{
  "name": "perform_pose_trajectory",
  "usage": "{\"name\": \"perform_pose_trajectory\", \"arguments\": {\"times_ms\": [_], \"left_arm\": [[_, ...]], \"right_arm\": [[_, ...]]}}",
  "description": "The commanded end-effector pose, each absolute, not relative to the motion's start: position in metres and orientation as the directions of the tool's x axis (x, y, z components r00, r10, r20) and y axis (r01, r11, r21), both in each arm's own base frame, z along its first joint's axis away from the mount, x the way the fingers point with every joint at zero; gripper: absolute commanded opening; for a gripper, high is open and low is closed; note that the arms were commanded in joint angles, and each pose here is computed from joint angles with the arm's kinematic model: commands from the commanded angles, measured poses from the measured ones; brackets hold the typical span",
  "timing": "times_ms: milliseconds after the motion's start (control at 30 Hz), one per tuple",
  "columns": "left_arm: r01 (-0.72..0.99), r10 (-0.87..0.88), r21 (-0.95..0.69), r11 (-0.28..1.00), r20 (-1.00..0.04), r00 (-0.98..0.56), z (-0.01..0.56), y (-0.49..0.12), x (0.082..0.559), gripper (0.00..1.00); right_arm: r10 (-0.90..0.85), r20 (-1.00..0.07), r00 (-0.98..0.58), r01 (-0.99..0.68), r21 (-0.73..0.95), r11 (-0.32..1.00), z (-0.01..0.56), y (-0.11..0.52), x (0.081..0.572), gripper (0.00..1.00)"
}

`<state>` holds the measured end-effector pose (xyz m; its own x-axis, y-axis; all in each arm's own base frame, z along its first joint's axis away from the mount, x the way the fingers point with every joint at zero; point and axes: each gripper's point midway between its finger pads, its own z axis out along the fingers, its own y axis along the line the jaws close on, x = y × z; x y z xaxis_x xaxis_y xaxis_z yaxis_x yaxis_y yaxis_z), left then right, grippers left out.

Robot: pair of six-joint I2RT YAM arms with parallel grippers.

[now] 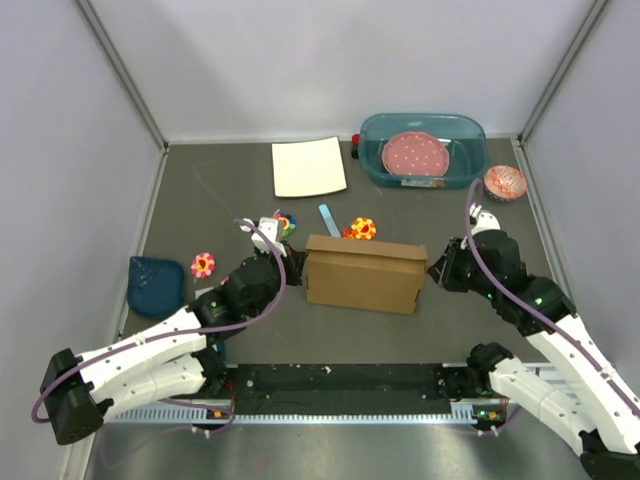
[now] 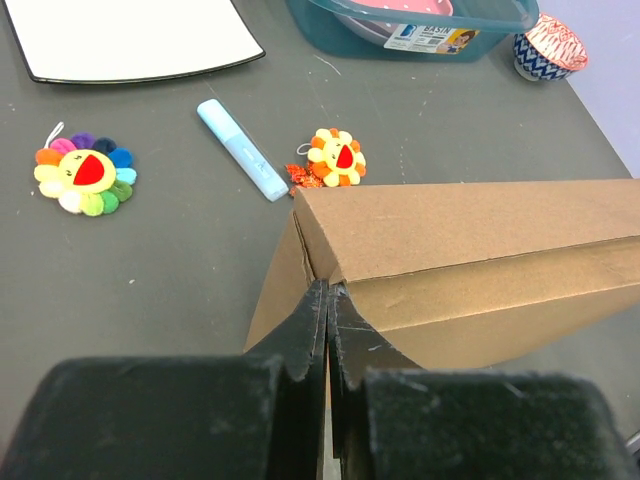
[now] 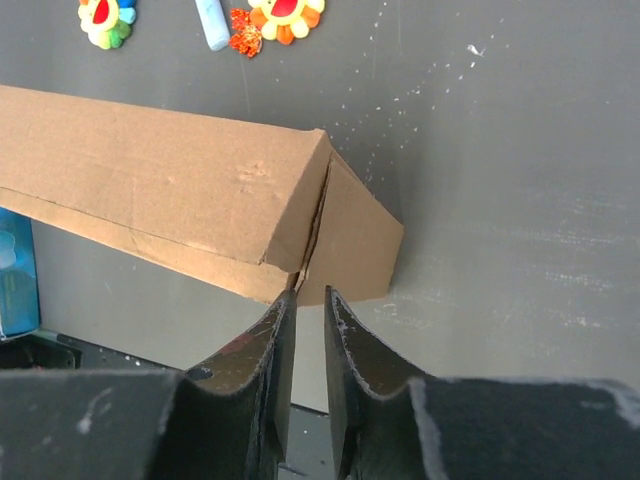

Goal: Fold the paper box

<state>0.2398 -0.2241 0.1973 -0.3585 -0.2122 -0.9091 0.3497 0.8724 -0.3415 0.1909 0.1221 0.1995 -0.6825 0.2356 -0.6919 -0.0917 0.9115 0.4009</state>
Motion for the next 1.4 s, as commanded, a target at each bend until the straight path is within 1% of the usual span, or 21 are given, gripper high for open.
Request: {"name": "perform_pose_trajectory", "arguments": {"times_ms": [0, 233, 567, 1067, 1200, 1233, 1300, 1333, 1367], "left_arm": [[0.295, 0.099, -0.095, 0.951, -0.809, -0.579, 0.094, -0.180, 0.208, 0.00], [0.295, 0.091, -0.108, 0.949, -0.804, -0.588, 0.094, -0.181, 0.206, 0.00], [0.304, 0.090, -0.113, 0.946, -0.809, -0.581, 0.098, -0.185, 0.207, 0.00], [0.311, 0.088, -0.123, 0.942, -0.806, -0.585, 0.099, -0.186, 0.206, 0.00], [0.312, 0.086, -0.128, 0.941, -0.805, -0.588, 0.099, -0.187, 0.206, 0.00], [0.313, 0.083, -0.132, 0.940, -0.805, -0.588, 0.100, -0.188, 0.205, 0.00], [0.314, 0.083, -0.133, 0.940, -0.804, -0.588, 0.100, -0.189, 0.206, 0.00], [0.317, 0.082, -0.136, 0.939, -0.805, -0.587, 0.101, -0.189, 0.205, 0.00], [0.316, 0.081, -0.136, 0.939, -0.805, -0.587, 0.101, -0.189, 0.206, 0.00]], "right_arm": [[0.210, -0.726, -0.655, -0.109, 0.366, 0.924, 0.220, 0.115, 0.189, 0.18], [0.205, -0.752, -0.626, -0.125, 0.356, 0.926, 0.235, 0.117, 0.197, 0.20], [0.200, -0.753, -0.627, -0.157, 0.374, 0.914, 0.240, 0.125, 0.200, 0.27], [0.204, -0.759, -0.618, -0.167, 0.381, 0.909, 0.237, 0.133, 0.211, 0.28], [0.205, -0.760, -0.616, -0.164, 0.379, 0.911, 0.234, 0.134, 0.215, 0.22], [0.202, -0.759, -0.620, -0.162, 0.375, 0.913, 0.231, 0.134, 0.215, 0.17], [0.201, -0.757, -0.622, -0.161, 0.374, 0.913, 0.229, 0.134, 0.215, 0.11], [0.197, -0.755, -0.625, -0.160, 0.371, 0.915, 0.226, 0.134, 0.215, 0.07], [0.197, -0.755, -0.625, -0.157, 0.369, 0.916, 0.225, 0.133, 0.215, 0.05]]}}
